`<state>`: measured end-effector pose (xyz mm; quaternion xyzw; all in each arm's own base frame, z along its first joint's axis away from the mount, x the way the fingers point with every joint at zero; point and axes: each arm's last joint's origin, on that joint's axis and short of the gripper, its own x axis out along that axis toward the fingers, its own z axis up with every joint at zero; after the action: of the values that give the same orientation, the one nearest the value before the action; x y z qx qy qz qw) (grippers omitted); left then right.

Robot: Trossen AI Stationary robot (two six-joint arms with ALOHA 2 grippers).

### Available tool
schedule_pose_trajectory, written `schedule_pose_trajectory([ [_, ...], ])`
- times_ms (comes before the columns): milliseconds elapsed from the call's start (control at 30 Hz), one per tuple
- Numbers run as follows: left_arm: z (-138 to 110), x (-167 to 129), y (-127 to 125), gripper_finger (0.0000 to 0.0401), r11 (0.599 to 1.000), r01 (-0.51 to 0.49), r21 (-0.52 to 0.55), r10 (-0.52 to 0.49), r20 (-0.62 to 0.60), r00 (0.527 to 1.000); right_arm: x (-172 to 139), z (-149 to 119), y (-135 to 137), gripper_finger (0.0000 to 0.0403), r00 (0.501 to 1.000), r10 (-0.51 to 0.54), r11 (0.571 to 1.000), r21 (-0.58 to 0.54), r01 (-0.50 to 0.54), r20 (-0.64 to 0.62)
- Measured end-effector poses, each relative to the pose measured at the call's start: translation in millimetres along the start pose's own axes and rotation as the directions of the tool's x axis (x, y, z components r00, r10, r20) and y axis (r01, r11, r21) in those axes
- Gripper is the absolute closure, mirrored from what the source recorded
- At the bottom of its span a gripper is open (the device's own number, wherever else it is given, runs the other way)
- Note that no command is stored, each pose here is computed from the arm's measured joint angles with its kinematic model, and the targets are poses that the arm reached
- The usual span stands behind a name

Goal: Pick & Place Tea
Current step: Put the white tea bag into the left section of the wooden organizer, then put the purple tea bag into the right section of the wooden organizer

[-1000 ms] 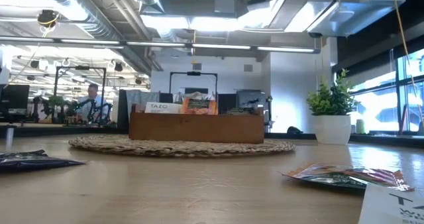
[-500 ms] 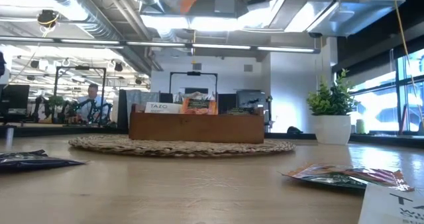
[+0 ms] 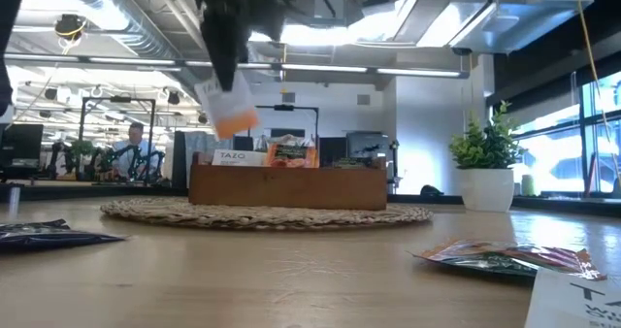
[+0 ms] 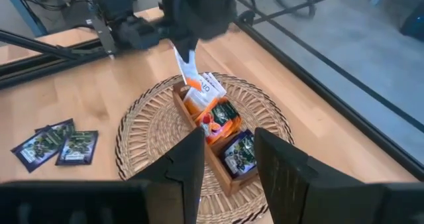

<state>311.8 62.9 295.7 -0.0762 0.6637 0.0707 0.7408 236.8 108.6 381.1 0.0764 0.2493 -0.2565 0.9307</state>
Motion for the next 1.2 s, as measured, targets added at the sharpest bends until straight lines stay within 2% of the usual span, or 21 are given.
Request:
schedule_pose_trajectory([
  [333,19,47,1,0.0398,0.990,-0.021,0.139,0.041,-0.142,0.989,9,-6,8,0.0269,1.000,-0.019,0.999,-0.030,0.018,-0.019],
  [500,22,52,3,0.0389,0.986,-0.080,0.147,0.101,-0.143,0.984,10,-7,9,0.0269,0.999,-0.027,0.999,-0.044,0.026,-0.028],
  [767,23,52,0,0.0375,0.982,-0.082,0.170,0.105,-0.134,0.985,10,-10,7,0.0269,0.998,-0.042,0.996,-0.074,0.039,-0.050],
  [900,23,52,-4,0.0354,0.980,-0.081,0.181,0.105,-0.133,0.986,10,-10,6,0.0269,0.998,-0.044,0.996,-0.078,0.040,-0.052],
  [1067,23,52,-5,0.0305,0.983,-0.085,0.164,0.108,-0.133,0.985,10,-10,6,0.0269,0.997,-0.045,0.996,-0.082,0.040,-0.055],
  [1200,23,45,-4,0.0274,0.978,-0.124,0.169,0.149,-0.144,0.978,10,-11,6,0.0269,0.997,-0.047,0.996,-0.085,0.042,-0.058],
])
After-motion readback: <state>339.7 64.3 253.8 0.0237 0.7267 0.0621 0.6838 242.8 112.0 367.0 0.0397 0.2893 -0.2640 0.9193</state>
